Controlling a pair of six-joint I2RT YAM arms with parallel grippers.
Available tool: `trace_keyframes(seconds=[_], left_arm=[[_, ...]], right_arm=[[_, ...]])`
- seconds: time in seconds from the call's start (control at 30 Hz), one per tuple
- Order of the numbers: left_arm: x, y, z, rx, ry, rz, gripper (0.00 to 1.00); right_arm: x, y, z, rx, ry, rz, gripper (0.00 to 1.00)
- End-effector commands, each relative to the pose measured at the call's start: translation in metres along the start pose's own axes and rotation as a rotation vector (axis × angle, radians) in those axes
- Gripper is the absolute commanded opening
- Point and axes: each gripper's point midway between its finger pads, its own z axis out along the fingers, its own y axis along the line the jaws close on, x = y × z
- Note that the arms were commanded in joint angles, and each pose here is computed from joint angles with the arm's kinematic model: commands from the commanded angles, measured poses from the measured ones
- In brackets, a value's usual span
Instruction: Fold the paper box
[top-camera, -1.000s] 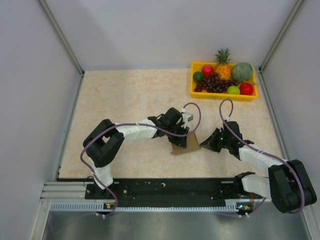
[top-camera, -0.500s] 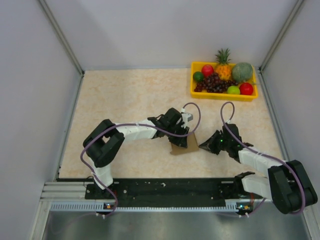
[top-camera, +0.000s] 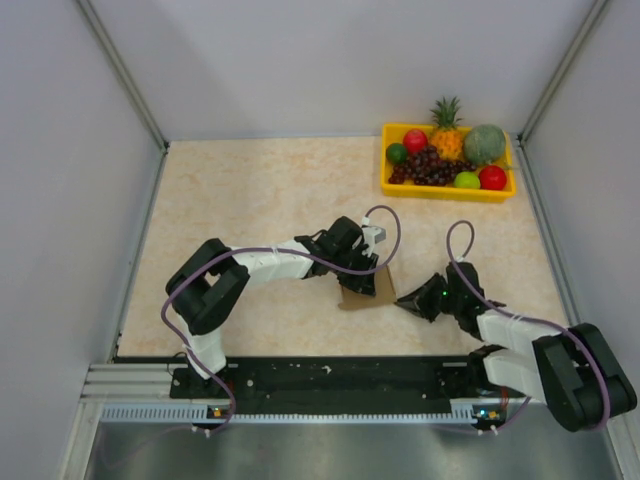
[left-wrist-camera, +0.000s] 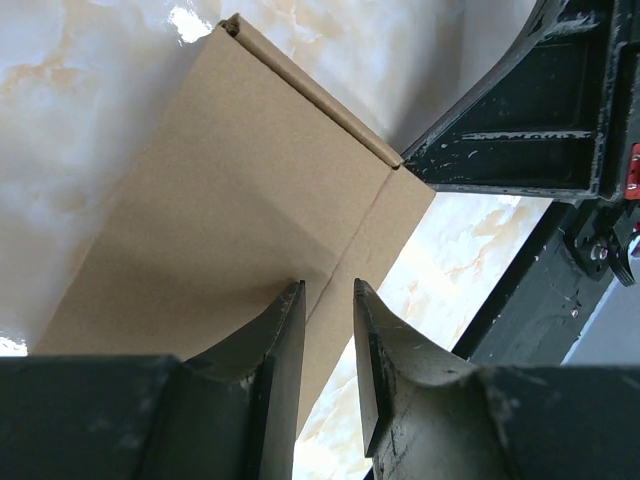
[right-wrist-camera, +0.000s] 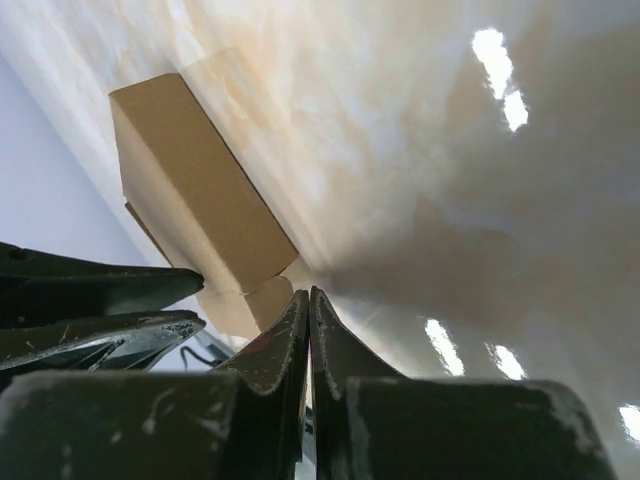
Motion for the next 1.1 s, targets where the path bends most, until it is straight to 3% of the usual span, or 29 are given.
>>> trace_keyframes(seconds=[0.0, 0.13, 0.3, 0.33, 0.4, 0.43, 0.5, 0.67, 1.07], left_arm=[[0.014, 0.007, 0.004, -0.017, 0.033, -0.014, 0.31], [0.018, 0.008, 0.004, -0.017, 0.042, -0.012, 0.31], [0.016, 0.008, 0.004, -0.016, 0.044, -0.007, 0.31], [0.015, 0.006, 0.004, -0.012, 0.041, -0.005, 0.32], [0.015, 0.006, 0.004, -0.01, 0.04, -0.004, 0.31], [0.013, 0.006, 0.004, -0.01, 0.037, -0.004, 0.32], [0.014, 0.006, 0.006, -0.009, 0.042, -0.005, 0.31], [0.014, 0.005, 0.006, -0.004, 0.043, -0.006, 0.32], [0.01, 0.002, 0.003, 0.002, 0.036, 0.001, 0.34]], right_arm=[[-0.017, 0.023, -0.009, 0.045, -0.062, -0.185, 0.0], [-0.013, 0.003, -0.016, 0.108, -0.048, -0.272, 0.0], [0.001, 0.014, -0.032, 0.039, 0.008, -0.416, 0.04], [0.0, 0.02, -0.036, 0.029, 0.005, -0.452, 0.18], [-0.009, 0.038, -0.045, -0.001, -0.05, -0.532, 0.28], [-0.011, 0.04, -0.047, 0.002, -0.056, -0.557, 0.42], [-0.013, 0.041, -0.043, 0.007, -0.04, -0.619, 0.48], [-0.017, 0.064, -0.022, -0.085, -0.024, -0.694, 0.41], [-0.008, 0.053, -0.005, -0.103, 0.046, -0.654, 0.31]])
